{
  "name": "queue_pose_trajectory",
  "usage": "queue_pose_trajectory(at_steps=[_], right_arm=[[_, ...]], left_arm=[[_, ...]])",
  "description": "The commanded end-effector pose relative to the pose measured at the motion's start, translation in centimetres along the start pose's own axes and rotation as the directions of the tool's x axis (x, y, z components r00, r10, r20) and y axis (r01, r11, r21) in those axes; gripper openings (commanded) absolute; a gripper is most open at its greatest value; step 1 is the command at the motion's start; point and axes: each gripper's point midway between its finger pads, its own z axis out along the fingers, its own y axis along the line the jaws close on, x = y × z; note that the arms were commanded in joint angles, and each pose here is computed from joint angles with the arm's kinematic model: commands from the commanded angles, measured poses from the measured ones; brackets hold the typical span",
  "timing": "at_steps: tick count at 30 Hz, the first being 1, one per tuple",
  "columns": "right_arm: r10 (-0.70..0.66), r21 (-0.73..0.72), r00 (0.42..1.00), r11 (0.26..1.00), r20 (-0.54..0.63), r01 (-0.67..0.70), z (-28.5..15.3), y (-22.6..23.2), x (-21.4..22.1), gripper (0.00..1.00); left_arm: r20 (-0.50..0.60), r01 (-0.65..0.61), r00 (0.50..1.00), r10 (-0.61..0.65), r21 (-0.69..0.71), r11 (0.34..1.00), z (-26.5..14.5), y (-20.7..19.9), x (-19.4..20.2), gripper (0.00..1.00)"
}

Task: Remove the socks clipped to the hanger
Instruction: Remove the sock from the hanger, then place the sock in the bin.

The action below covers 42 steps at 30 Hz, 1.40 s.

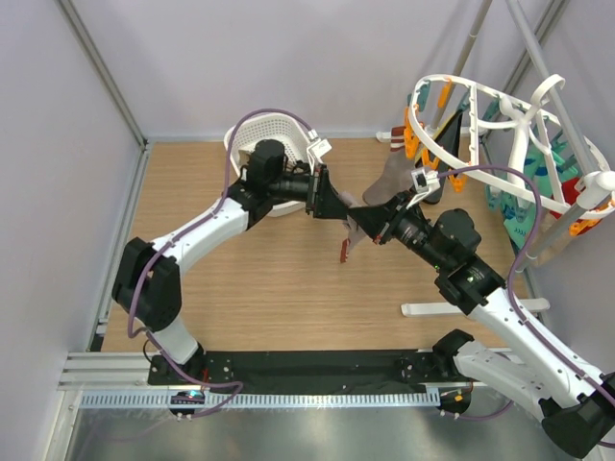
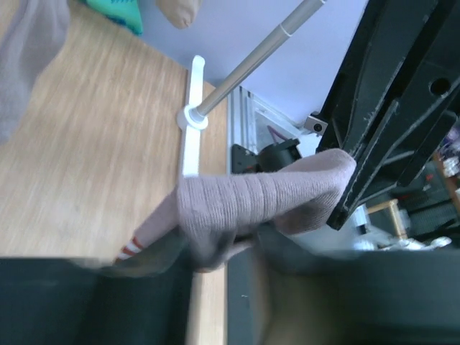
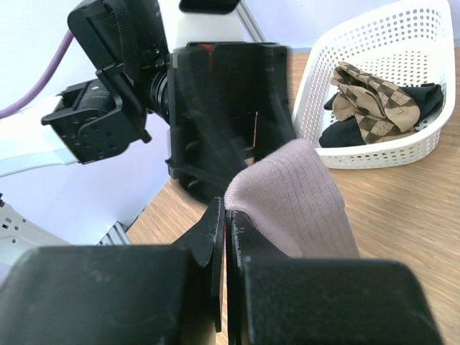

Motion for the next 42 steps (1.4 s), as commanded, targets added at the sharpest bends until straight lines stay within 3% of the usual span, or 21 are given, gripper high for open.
queue_pose_trajectory(at_steps=[1,2,4,7,8,10,12,15,18,21,22,23,24,26,27,28,34,37,40,42], right_arm=[[0.0,-0.079,0.998,0.997,0.07,0.006,0.0,2.5,-2.6,0.01],[0.002,-0.077,0.998,0.997,0.066,0.003,0.0,2.4,-2.4,0.01],[0.006,-0.068,0.998,0.998,0.068,-0.001,0.1,2.2,-2.5,0.02],[0.016,-0.006,0.998,1.0,0.057,-0.015,-0.2,1.4,-2.5,0.48],[0.005,0.021,0.997,1.0,0.071,-0.007,-0.5,1.1,-3.0,0.64],[-0.008,0.043,0.997,0.999,0.075,0.005,-1.1,0.9,-3.2,0.83],[-0.03,0.075,0.997,0.997,0.071,0.025,-2.0,0.4,-3.0,0.93],[-0.046,0.097,0.997,0.995,0.06,0.04,-2.8,0.0,-2.7,0.95],[-0.053,0.099,0.998,0.994,0.046,0.048,-3.1,-0.2,-2.2,0.95],[-0.055,0.098,0.998,0.994,0.04,0.051,-3.2,-0.2,-1.9,0.95],[-0.061,0.104,0.998,0.993,0.036,0.057,-3.1,-0.5,-1.8,0.95],[-0.06,0.109,0.998,0.992,0.035,0.056,-3.1,-0.6,-1.8,0.95],[-0.063,0.116,0.997,0.992,0.035,0.059,-3.1,-0.8,-1.7,0.95],[-0.075,0.166,0.997,0.984,0.023,0.07,-3.2,-1.8,-1.4,0.95],[-0.076,0.197,0.997,0.978,0.023,0.07,-3.3,-2.4,-1.4,0.95],[-0.068,0.256,0.998,0.965,0.015,0.061,-3.5,-3.6,-1.1,0.95],[-0.005,0.453,0.999,0.891,0.05,-0.018,-3.3,-8.3,0.7,0.94],[-0.044,0.553,0.998,0.833,0.035,0.017,-2.8,-9.5,1.5,0.94],[-0.125,0.672,0.991,0.738,0.046,0.062,-2.8,-10.2,1.5,0.96],[-0.142,0.696,0.989,0.714,0.038,0.076,-2.2,-10.9,2.7,0.96]], left_arm=[[0.078,-0.051,0.996,0.042,0.126,0.991,0.2,-2.8,-2.7,0.22],[0.084,-0.029,0.996,0.018,0.128,0.991,0.2,-2.8,-3.2,0.0],[0.083,0.005,0.996,-0.013,0.103,0.995,0.5,-1.5,-3.5,0.0],[0.091,0.075,0.993,-0.074,-0.004,0.997,-0.4,1.4,-3.6,0.0],[0.144,0.088,0.987,-0.074,-0.091,0.992,-1.6,3.3,-4.7,0.0],[0.209,0.118,0.975,-0.075,-0.2,0.973,-3.3,5.7,-5.8,0.0],[0.302,0.159,0.952,-0.052,-0.341,0.926,-6.3,9.0,-7.8,0.0],[0.377,0.201,0.926,0.022,-0.542,0.816,-10.5,13.4,-10.5,0.0],[0.375,0.207,0.922,0.091,-0.679,0.705,-13.2,17.0,-12.2,0.0],[0.357,0.197,0.927,0.116,-0.726,0.659,-13.9,19.3,-13.7,0.0],[0.349,0.233,0.934,0.074,-0.753,0.615,-14.0,22.4,-12.3,0.02],[0.349,0.243,0.935,0.067,-0.766,0.595,-14.4,23.7,-12.0,0.06],[0.345,0.255,0.937,0.05,-0.774,0.579,-14.5,25.0,-11.4,0.29],[0.352,0.289,0.936,0.012,-0.786,0.547,-15.0,27.5,-10.1,0.58],[0.347,0.293,0.938,-0.002,-0.789,0.54,-15.1,27.8,-9.7,0.67],[0.331,0.283,0.943,-0.005,-0.796,0.535,-15.4,27.3,-9.5,0.68],[0.325,0.2,0.94,0.102,-0.771,0.604,-15.6,21.2,-12.1,0.76],[0.31,0.146,0.938,0.152,-0.756,0.638,-15.3,18.0,-12.8,0.77],[0.323,0.119,0.936,0.141,-0.667,0.736,-13.6,14.7,-13.1,0.76],[0.312,0.089,0.942,0.124,-0.588,0.804,-11.2,12.4,-12.8,0.75]])
